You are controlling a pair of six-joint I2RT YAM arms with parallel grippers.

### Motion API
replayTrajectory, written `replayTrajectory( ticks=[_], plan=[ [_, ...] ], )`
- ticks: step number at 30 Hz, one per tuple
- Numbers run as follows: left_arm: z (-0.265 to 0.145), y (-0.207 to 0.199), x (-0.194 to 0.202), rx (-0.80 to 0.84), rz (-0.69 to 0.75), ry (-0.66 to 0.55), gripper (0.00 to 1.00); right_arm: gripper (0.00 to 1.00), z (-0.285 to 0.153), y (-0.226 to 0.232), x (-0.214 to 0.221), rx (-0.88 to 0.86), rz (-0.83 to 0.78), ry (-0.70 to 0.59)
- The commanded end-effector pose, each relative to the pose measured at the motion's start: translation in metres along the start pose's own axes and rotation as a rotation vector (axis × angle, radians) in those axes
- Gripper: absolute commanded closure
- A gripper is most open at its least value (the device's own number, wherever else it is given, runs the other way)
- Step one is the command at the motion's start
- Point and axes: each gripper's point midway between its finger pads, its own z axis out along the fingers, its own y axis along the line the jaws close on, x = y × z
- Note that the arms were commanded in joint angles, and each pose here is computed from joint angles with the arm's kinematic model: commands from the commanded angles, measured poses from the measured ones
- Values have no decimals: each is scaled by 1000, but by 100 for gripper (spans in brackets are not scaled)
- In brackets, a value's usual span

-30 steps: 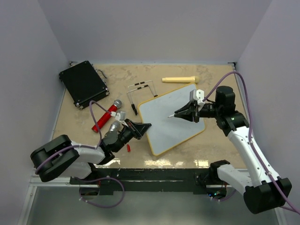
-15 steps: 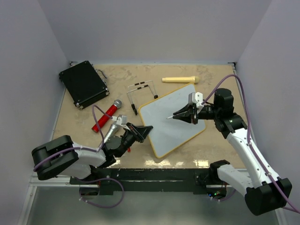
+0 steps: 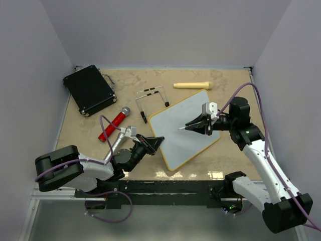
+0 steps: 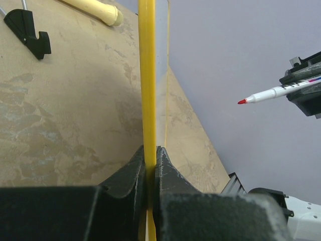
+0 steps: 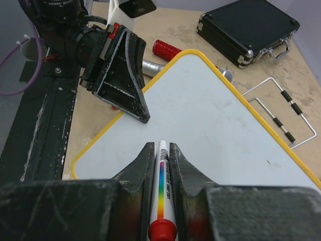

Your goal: Write a sentence on the whiteboard

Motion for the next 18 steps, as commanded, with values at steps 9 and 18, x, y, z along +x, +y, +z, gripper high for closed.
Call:
replayTrajectory(
  ticks=[9,18],
  plan=[
    [2,-32,-29,92,-10,-129,100,100,1,4,1,-11,-19,-15],
    [1,-33,-25,96,-4,-116,100,100,1,7,3,-29,-21,-17]
  ],
)
